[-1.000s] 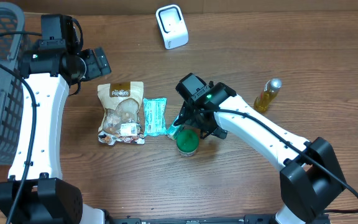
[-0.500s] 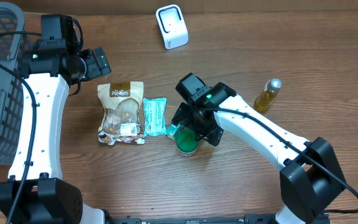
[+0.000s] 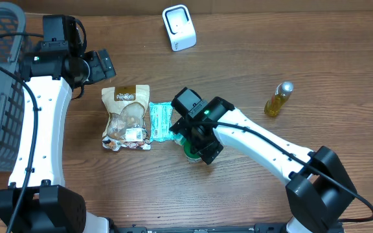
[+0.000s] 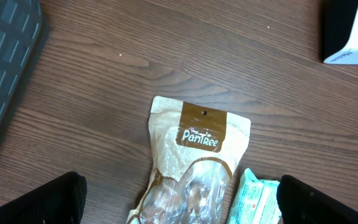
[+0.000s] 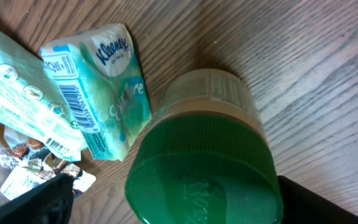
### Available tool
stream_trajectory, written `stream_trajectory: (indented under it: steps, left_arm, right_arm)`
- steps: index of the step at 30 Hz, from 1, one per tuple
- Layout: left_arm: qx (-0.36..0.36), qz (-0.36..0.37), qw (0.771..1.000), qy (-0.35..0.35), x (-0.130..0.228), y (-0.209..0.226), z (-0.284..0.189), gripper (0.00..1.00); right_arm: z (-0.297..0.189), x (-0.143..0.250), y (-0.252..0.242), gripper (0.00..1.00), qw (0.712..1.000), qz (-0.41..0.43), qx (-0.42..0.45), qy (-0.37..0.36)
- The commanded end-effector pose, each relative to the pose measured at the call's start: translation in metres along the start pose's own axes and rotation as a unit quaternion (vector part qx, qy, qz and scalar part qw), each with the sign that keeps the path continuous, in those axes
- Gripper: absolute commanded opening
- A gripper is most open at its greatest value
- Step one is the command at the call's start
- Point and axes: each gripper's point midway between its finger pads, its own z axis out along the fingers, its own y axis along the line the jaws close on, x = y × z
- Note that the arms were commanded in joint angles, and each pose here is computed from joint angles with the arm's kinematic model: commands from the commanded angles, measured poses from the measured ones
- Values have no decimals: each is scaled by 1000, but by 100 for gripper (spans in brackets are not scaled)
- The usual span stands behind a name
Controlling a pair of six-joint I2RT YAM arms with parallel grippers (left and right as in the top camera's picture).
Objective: Scan the item barcode
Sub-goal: 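Lower the right gripper onto the green-lidded jar and grasp it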
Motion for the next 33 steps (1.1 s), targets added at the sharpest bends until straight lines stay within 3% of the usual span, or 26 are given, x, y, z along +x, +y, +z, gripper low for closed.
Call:
stream_trajectory:
  steps: [1, 24, 30, 33]
  left_arm:
    - [0, 7, 1000, -5, -2, -3, -3, 100]
    - [0, 7, 1000, -5, -2, -3, -3, 100]
    - [0, 7, 1000, -5, -2, -3, -3, 100]
    - [0, 7, 1000, -5, -2, -3, -3, 99]
  right_arm:
    - [2, -5, -1, 90, 1000, 14, 0, -17]
    - [10, -8, -29, 77, 998, 14, 49, -25]
    - [10, -8, -27, 67, 999, 14, 45, -25]
    - [9, -17, -28, 67, 998, 4, 48, -50]
